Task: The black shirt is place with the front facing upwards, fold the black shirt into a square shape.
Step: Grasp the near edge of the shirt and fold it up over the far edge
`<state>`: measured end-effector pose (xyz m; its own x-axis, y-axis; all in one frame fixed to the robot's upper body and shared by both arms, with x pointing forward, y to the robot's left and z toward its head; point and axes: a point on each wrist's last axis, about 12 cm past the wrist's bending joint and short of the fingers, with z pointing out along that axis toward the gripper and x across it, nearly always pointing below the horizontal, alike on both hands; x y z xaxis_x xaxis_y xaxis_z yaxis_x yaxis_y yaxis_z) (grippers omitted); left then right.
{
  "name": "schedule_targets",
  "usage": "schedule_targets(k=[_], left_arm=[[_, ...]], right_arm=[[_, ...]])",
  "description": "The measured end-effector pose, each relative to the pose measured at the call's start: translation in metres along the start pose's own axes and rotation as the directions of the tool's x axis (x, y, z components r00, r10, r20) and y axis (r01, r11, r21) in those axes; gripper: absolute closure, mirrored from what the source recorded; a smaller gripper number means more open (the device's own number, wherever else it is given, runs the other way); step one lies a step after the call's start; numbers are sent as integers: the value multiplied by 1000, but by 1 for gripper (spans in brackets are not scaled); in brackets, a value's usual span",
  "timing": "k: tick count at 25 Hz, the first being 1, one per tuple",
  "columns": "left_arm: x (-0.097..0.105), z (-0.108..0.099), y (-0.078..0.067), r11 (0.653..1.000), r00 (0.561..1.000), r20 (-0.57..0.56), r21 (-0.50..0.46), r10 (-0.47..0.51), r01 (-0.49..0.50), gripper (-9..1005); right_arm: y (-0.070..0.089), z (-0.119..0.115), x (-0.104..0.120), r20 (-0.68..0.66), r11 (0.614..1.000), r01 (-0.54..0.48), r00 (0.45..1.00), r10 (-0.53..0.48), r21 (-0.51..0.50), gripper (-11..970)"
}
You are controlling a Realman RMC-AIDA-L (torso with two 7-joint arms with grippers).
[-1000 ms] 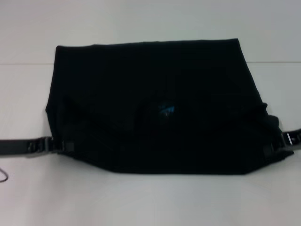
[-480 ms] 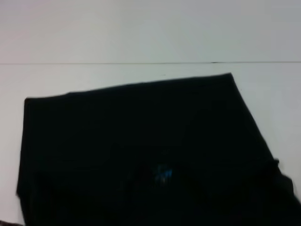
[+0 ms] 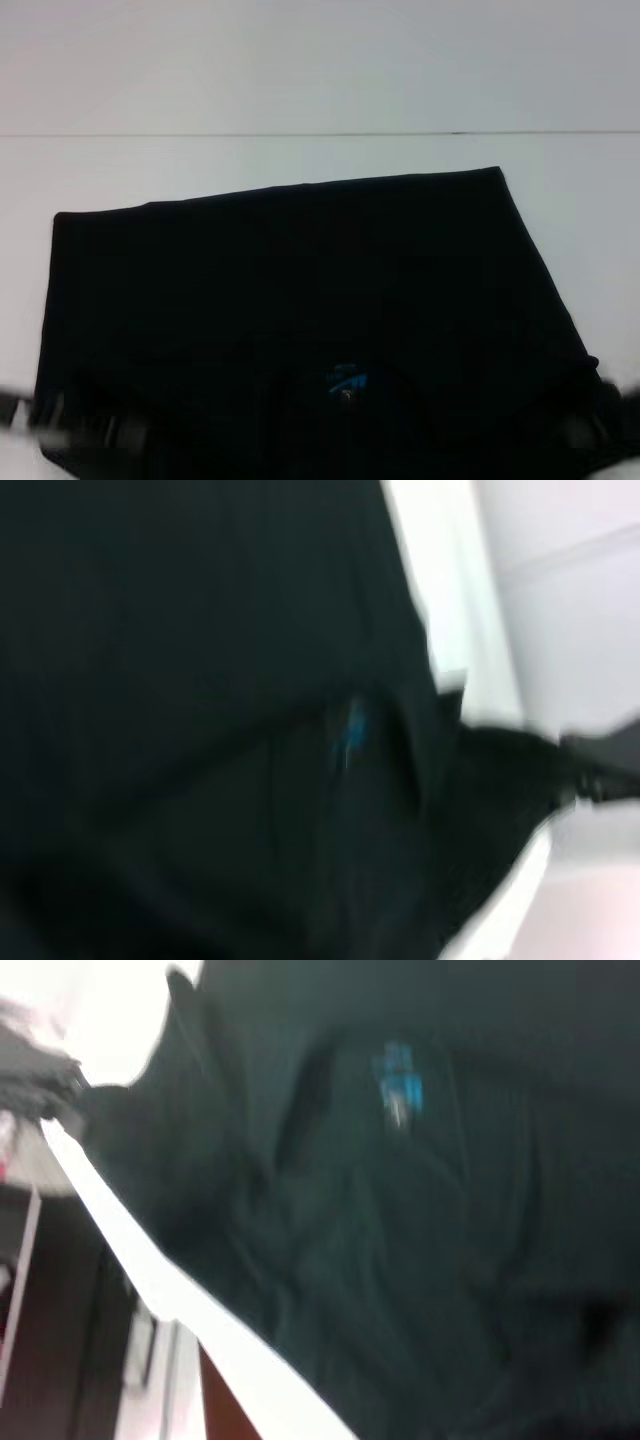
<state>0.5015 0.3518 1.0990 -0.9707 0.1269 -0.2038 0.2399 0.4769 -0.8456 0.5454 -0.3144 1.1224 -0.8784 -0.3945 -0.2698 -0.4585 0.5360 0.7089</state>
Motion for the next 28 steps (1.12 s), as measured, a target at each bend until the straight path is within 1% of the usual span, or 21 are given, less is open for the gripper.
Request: schedule_targets(k=[1, 3, 5, 6, 7, 8, 11, 12, 13, 15, 16, 17, 18, 19, 22, 25, 27, 28], left_arm=[[-7, -3, -1, 1000, 999, 42, 1, 1, -1, 947], [-22, -9, -2, 1000, 987, 160, -9, -4, 6, 947], [-36, -17, 1, 999, 959, 283, -35, -15, 26, 947], [-39, -19, 3, 999, 946, 323, -42, -18, 34, 947], [-52, -28, 12, 995, 876, 481, -75, -28, 73, 947], [-52, -28, 12, 995, 876, 481, -75, -28, 73, 947], [-62, -28, 23, 988, 782, 622, -98, -34, 121, 947], [-64, -25, 26, 986, 764, 644, -103, -32, 129, 947], [-66, -18, 30, 984, 737, 676, -114, -24, 138, 947], [-67, -9, 35, 981, 709, 706, -130, -12, 147, 947], [-68, -4, 37, 979, 692, 722, -138, -6, 152, 947], [-68, -4, 37, 979, 692, 722, -138, -6, 152, 947], [-69, 1, 38, 978, 680, 733, -141, -3, 157, 947], [-71, 8, 41, 973, 651, 759, -160, 13, 167, 947], [-74, 13, 43, 968, 630, 776, -181, 32, 174, 947], [-79, 15, 43, 965, 610, 791, -193, 48, 175, 947], [-81, 14, 42, 967, 584, 810, -184, 48, 177, 946], [-82, 12, 42, 968, 563, 825, -177, 48, 176, 946]], right_arm=[[0, -4, -6, 45, 1000, -10, 999, 10, -6, 913], [0, -11, -18, 145, 999, -37, 989, 39, -16, 913], [-3, -18, -29, 251, 998, -66, 966, 69, -18, 913], [-5, -22, -35, 308, 996, -82, 948, 84, -19, 913], [-7, -24, -41, 366, 995, -96, 925, 97, -21, 913], [-10, -25, -46, 425, 994, -109, 899, 108, -23, 913], [-22, -20, -59, 583, 986, -163, 798, 153, -36, 913], [-27, -16, -62, 629, 983, -183, 760, 164, -35, 913], [-31, -12, -65, 665, 980, -198, 728, 165, -26, 913], [-37, 6, -70, 729, 973, -231, 665, 165, -10, 912], [-39, 13, -72, 753, 970, -244, 638, 161, 0, 912], [-40, 21, -73, 766, 968, -252, 622, 161, 2, 912], [-41, 30, -75, 788, 965, -260, 597, 150, 13, 912], [-41, 37, -77, 804, 964, -266, 578, 139, 24, 912], [-41, 54, -80, 827, 959, -276, 551, 109, 57, 912], [-40, 63, -83, 827, 957, -276, 555, 88, 83, 912], [-39, 66, -84, 828, 958, -275, 553, 92, 77, 912], [-39, 66, -85, 831, 959, -275, 548, 94, 72, 912]])
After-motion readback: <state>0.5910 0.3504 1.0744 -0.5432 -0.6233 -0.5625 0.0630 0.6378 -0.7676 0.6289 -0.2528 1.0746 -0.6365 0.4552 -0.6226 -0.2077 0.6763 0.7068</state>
